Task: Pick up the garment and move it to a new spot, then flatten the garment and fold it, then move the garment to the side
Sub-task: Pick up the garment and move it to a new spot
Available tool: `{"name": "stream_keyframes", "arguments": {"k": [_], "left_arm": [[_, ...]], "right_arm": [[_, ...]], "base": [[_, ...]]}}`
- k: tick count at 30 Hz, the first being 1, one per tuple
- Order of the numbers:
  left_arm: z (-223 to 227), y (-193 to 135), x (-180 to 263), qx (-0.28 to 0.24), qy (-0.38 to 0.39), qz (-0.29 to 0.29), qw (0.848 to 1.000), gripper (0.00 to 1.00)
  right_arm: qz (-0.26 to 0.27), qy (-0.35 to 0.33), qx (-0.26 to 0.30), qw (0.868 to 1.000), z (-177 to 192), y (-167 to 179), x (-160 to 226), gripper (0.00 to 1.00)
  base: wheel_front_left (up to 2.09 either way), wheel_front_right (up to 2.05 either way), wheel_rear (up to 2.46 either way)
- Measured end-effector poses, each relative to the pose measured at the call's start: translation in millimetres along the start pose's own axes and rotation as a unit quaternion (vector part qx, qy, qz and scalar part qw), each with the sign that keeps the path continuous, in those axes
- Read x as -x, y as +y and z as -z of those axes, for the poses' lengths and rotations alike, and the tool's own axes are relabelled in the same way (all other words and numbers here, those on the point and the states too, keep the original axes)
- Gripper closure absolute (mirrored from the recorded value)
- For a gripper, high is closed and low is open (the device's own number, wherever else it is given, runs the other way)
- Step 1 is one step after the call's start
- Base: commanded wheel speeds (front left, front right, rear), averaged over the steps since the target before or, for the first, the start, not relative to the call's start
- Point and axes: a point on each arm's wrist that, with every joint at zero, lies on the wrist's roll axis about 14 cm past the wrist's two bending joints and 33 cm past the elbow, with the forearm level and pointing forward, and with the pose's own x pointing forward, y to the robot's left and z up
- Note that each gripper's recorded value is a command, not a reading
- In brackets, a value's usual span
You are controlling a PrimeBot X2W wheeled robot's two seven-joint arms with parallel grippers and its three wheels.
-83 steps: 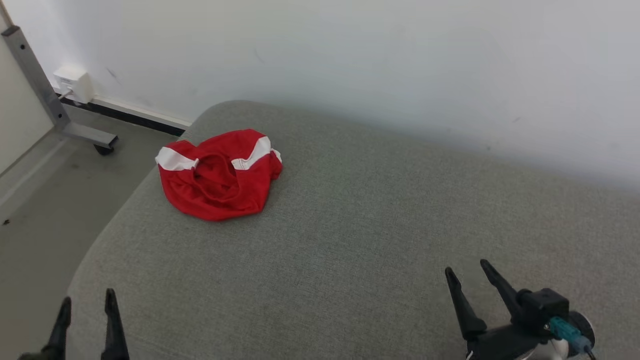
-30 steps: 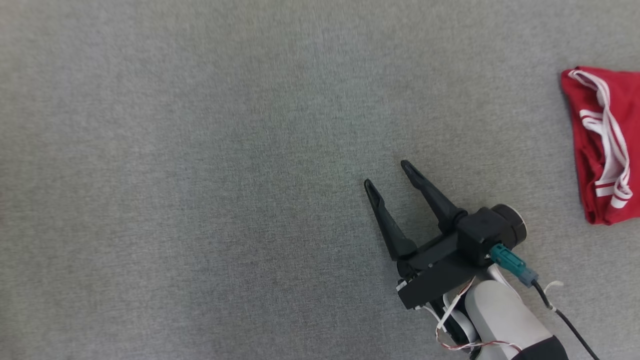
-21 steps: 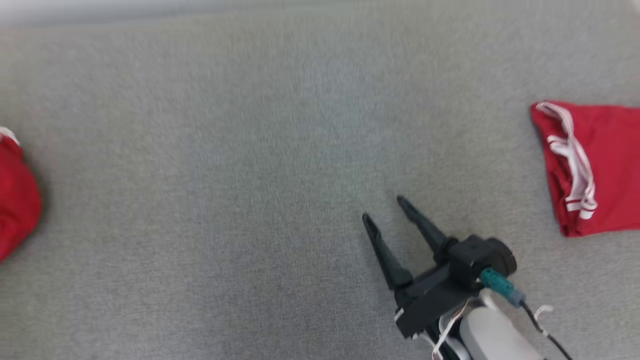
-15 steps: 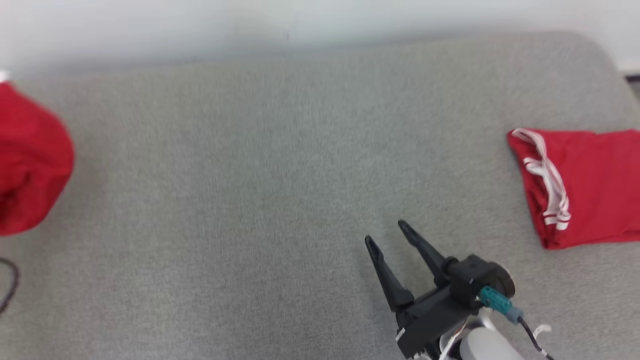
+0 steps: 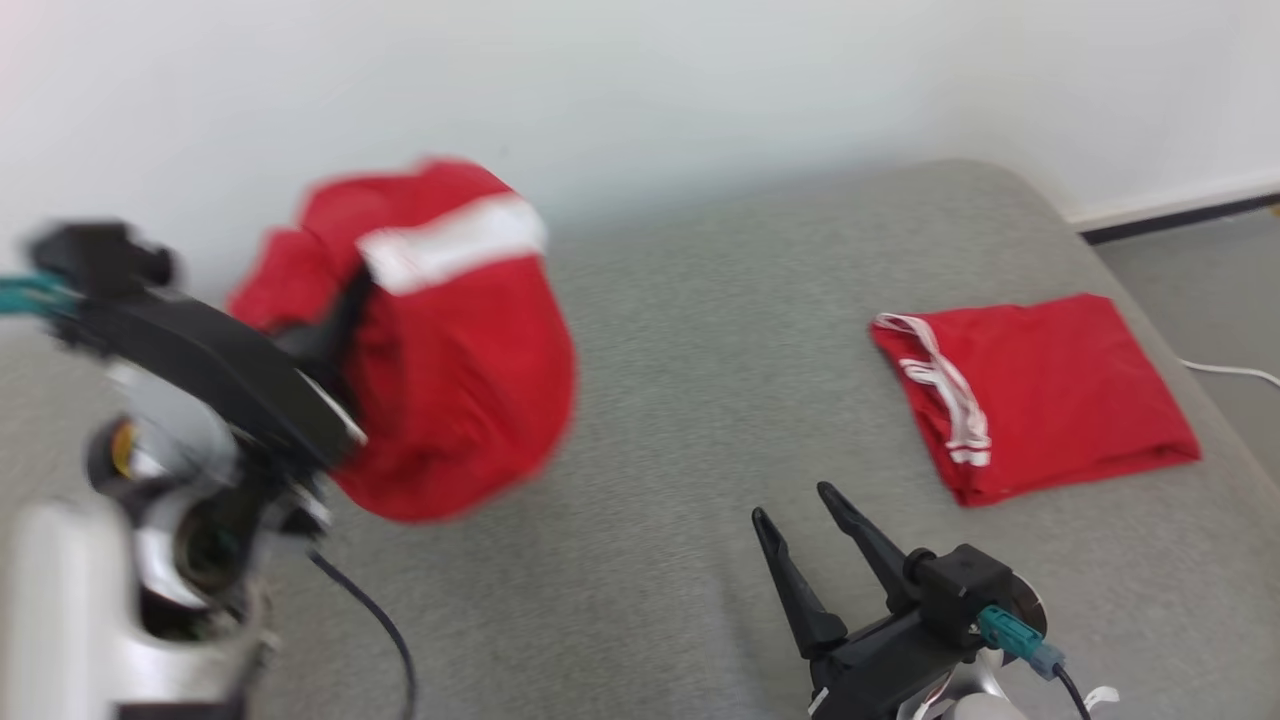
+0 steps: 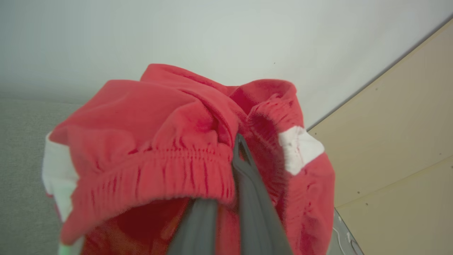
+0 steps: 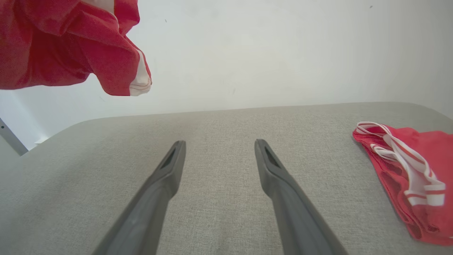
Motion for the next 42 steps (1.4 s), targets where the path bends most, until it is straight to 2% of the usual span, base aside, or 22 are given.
{"name": "stream_keyframes", "arguments": {"k": [3,6,9,12,15,16,17,18,23,26,29,34,42], "left_arm": [[40,-10,-14,-0.046,0.038,-0.003,0.998,1.0],[90,-14,-29,-0.04,0.087,0.001,0.995,1.0],[144,-13,-38,-0.072,0.149,-0.003,0.986,1.0],[185,1,-43,-0.096,0.191,-0.021,0.977,1.0],[207,17,-47,-0.133,0.203,-0.036,0.97,1.0],[212,21,-49,-0.139,0.201,-0.039,0.969,0.67],[214,24,-50,-0.15,0.196,-0.041,0.968,0.13],[216,28,-51,-0.161,0.193,-0.043,0.967,0.0],[206,38,-53,-0.161,0.135,-0.061,0.976,0.0],[181,37,-51,-0.144,0.059,-0.063,0.986,0.0],[164,37,-37,-0.134,-0.006,-0.064,0.989,0.0],[155,56,-3,-0.119,-0.061,-0.1,0.986,0.0],[148,89,56,-0.103,-0.101,-0.167,0.975,0.0]], "right_arm": [[0.023,-0.01,0.008,1.0,-9,-15,10,0.0],[0.043,-0.014,0.011,0.999,-14,-25,18,0.0],[0.068,-0.016,0.013,0.997,-17,-40,28,0.0],[0.088,-0.009,0.011,0.996,-12,-50,36,0.0],[0.096,-0.002,0.007,0.995,-8,-53,37,0.0],[0.099,0.0,0.005,0.995,-6,-54,38,0.0],[0.101,0.001,0.003,0.995,-5,-55,38,0.0],[0.103,0.004,0.001,0.995,-3,-55,39,0.0],[0.101,0.006,-0.004,0.995,0,-52,38,0.0],[0.1,0.006,-0.011,0.995,2,-50,39,0.0],[0.101,0.002,-0.016,0.995,2,-51,39,0.0],[0.1,-0.001,-0.023,0.995,2,-48,39,0.0],[0.086,-0.002,-0.022,0.996,0,-41,35,0.0]], "base": [[0.0,0.0,0.0],[0.0,0.0,0.0],[0.0,0.0,0.0],[0.0,0.0,0.0],[0.0,0.0,0.0],[0.0,0.0,0.0],[0.0,0.0,0.0],[0.0,0.0,0.0],[0.0,0.0,0.0],[0.0,0.0,0.0],[0.0,0.0,0.0],[0.0,0.0,0.0],[0.0,0.0,0.0]]}}
